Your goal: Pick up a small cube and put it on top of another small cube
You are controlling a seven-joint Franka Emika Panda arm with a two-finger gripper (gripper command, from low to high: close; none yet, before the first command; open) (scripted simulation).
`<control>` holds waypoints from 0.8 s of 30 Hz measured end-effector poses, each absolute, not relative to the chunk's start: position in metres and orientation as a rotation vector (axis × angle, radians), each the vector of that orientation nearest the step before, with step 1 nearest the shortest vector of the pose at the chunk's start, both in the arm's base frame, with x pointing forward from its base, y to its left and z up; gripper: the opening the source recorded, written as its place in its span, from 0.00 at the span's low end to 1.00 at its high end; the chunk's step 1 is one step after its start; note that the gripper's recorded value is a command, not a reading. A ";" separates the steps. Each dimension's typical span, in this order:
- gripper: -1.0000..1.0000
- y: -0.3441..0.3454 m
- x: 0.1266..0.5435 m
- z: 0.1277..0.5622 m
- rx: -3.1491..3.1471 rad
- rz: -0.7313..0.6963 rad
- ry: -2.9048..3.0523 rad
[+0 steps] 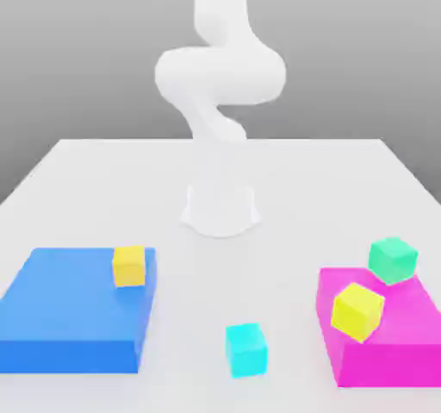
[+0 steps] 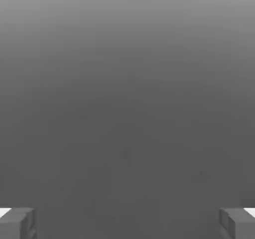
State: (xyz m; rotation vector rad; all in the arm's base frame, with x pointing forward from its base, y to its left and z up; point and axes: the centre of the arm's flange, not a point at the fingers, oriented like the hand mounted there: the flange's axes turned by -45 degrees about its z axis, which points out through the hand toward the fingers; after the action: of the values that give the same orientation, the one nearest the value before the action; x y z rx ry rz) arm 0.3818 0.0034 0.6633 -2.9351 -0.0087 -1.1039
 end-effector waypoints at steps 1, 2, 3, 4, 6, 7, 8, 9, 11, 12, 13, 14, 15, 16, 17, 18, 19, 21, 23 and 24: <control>0.50 0.005 0.395 0.642 -2.954 -1.052 -0.022; 0.50 0.007 0.407 0.621 -2.971 -1.003 -0.035; 0.50 0.009 0.418 0.599 -2.987 -0.954 -0.047; 0.50 0.010 0.427 0.578 -3.002 -0.905 -0.060; 0.50 0.014 0.442 0.535 -3.029 -0.808 -0.085; 0.50 0.016 0.448 0.513 -3.041 -0.759 -0.097; 0.50 0.018 0.453 0.492 -3.053 -0.711 -0.110; 0.50 0.020 0.456 0.470 -3.063 -0.662 -0.123; 0.50 0.024 0.460 0.426 -3.082 -0.563 -0.148; 0.50 0.025 0.461 0.404 -3.091 -0.513 -0.161; 0.50 0.027 0.460 0.382 -3.098 -0.464 -0.174; 0.50 0.029 0.458 0.361 -3.105 -0.414 -0.187; 0.50 0.030 0.456 0.339 -3.111 -0.364 -0.200; 0.50 0.032 0.452 0.318 -3.116 -0.314 -0.213; 0.50 0.033 0.447 0.298 -3.120 -0.264 -0.226; 0.50 0.035 0.441 0.278 -3.123 -0.214 -0.242; 0.50 0.036 0.435 0.258 -3.125 -0.164 -0.255; 0.50 0.038 0.419 0.220 -3.128 -0.063 -0.280; 0.50 0.038 0.411 0.192 -3.128 -0.016 -0.290; 0.50 0.038 0.410 0.180 -3.128 -0.008 -0.291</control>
State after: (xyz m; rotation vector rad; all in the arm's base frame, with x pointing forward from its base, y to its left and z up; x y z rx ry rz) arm 0.4102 0.0379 0.1802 -3.1282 -0.2914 -0.0080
